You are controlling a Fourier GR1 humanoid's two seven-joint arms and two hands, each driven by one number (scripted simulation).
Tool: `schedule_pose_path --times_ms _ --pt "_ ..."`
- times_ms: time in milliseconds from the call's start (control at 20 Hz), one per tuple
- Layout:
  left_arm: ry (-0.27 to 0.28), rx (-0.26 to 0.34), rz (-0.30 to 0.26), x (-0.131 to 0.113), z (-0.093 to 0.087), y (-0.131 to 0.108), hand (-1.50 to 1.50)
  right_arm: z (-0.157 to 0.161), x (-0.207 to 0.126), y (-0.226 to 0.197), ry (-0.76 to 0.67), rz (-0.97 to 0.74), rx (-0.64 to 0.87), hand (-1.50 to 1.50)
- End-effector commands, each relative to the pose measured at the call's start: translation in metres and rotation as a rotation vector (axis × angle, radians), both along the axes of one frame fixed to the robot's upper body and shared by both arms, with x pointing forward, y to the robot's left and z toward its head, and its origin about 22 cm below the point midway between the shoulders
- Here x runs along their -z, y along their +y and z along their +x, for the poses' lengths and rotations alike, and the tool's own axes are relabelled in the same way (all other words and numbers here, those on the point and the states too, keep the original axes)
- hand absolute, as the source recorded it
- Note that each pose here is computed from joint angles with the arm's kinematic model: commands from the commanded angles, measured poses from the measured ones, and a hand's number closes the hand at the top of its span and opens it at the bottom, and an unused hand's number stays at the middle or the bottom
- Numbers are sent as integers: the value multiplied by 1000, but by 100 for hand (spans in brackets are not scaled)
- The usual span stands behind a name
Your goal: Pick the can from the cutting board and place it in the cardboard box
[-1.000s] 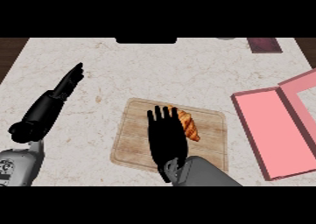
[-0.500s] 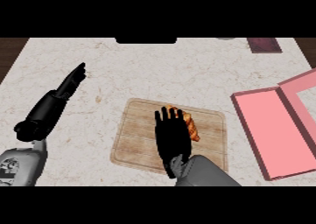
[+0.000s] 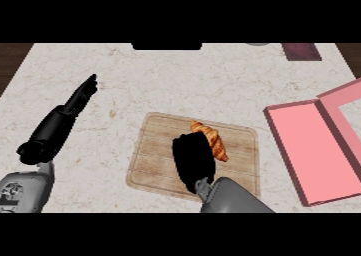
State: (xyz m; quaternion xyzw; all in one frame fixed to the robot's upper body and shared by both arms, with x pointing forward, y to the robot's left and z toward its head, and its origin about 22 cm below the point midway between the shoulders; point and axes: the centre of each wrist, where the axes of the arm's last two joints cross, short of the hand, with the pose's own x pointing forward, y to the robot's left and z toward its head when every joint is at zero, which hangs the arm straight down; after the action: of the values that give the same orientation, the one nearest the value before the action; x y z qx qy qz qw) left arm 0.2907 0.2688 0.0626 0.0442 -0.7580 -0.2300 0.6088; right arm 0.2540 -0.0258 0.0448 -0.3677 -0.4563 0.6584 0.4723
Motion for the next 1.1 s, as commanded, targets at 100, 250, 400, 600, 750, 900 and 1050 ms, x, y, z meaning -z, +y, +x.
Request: schedule_pose_path --times_ms 100,250,400,600,750,900,1050 --pt "17 15 -2 -7 -2 -2 0 60 2 -26 -29 137 204 150" --pt "-27 28 -5 -4 -1 -3 0 85 7 -52 -25 286 441 150" --pt "-12 37 10 -11 6 -2 0 115 -8 -39 -103 291 430 150" --pt "12 22 1 6 4 -13 0 126 -13 -32 -283 284 389 150" --pt "2 39 -5 9 0 -17 0 131 -37 -11 -357 207 348 150" --pt "-6 0 2 5 15 -6 0 132 -58 -4 -446 216 347 150" --pt "18 -1 1 -6 4 10 0 129 -103 -2 -518 264 425 150"
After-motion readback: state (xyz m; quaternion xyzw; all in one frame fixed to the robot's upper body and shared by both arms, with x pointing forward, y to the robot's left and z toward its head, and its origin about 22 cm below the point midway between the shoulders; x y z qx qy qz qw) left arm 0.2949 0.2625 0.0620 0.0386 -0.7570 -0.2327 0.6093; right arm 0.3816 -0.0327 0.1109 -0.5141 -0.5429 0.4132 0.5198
